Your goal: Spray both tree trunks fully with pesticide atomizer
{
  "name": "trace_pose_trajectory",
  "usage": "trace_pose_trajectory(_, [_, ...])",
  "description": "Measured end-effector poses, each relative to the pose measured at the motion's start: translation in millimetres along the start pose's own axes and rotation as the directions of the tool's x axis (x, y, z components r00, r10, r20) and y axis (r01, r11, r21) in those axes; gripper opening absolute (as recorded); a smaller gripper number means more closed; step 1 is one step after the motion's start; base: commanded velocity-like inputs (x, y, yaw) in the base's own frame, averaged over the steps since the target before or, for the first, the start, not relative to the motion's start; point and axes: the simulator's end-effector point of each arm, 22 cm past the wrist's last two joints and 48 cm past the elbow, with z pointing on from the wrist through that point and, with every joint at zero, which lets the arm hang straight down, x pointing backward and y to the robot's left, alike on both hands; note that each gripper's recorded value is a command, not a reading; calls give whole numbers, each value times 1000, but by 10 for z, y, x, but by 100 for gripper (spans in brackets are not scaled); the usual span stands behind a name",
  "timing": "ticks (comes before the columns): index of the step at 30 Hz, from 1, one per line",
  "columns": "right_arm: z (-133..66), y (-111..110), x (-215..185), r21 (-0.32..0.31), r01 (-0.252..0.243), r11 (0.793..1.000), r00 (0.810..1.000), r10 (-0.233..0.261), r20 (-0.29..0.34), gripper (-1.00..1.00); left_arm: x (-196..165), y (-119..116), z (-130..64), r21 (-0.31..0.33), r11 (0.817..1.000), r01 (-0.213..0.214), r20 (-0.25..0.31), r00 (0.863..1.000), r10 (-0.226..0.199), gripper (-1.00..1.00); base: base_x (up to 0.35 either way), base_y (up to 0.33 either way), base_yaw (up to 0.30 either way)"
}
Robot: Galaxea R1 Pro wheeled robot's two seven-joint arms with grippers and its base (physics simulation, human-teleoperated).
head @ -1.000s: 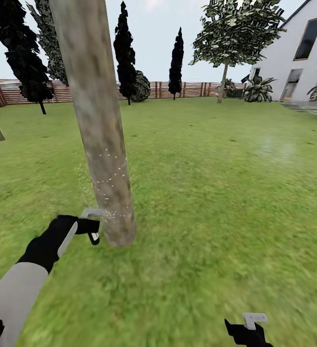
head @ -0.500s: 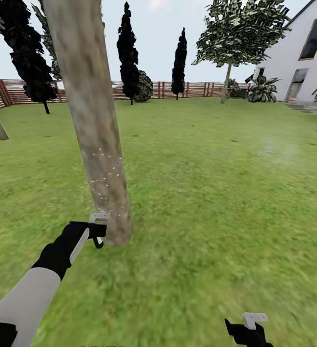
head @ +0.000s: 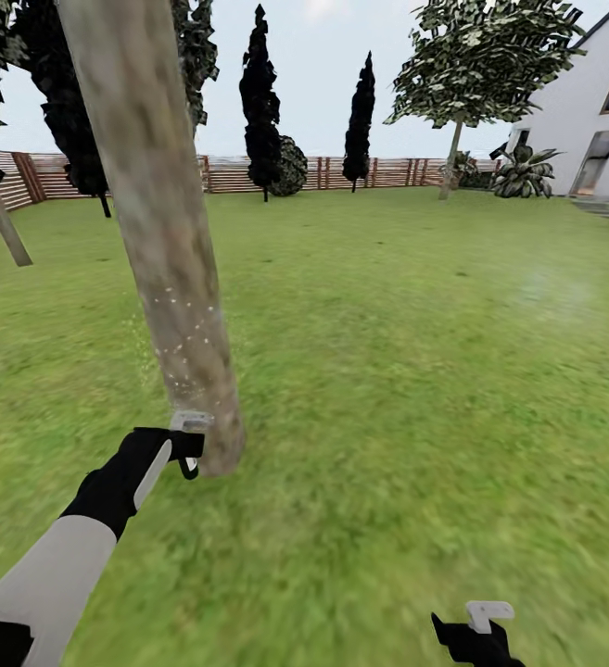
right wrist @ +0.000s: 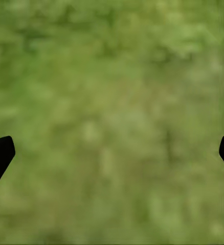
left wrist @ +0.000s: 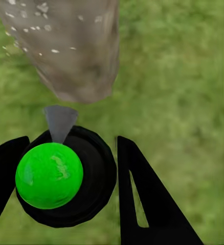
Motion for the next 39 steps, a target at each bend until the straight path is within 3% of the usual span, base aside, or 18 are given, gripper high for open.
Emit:
trace_pose_trajectory(11, [0, 1, 2, 0, 0, 1000, 1000, 0, 0, 100, 78, 23, 32, -5, 1000, 1, -18, 1000, -1, -100, 117, -270, 255])
trace_pose_trajectory(20, [0, 1, 2, 0, 0, 1000, 1000, 0, 0, 100, 105, 35, 42, -10, 1000, -1, -24, 1000, 0, -100, 95, -270, 41])
trace_pose_trajectory(33, [-1, 1, 5, 0, 0, 1000, 1000, 0, -1, 100, 179, 95, 67, -22, 1000, -3, -42, 999, 2, -100, 94, -270, 257])
trace_pose_trajectory(39, [0, 1, 1, 0, 0, 1000, 1000, 0, 0, 100, 183, 103, 68, -23, 1000, -3, -43, 999, 2, -100, 94, -270, 47])
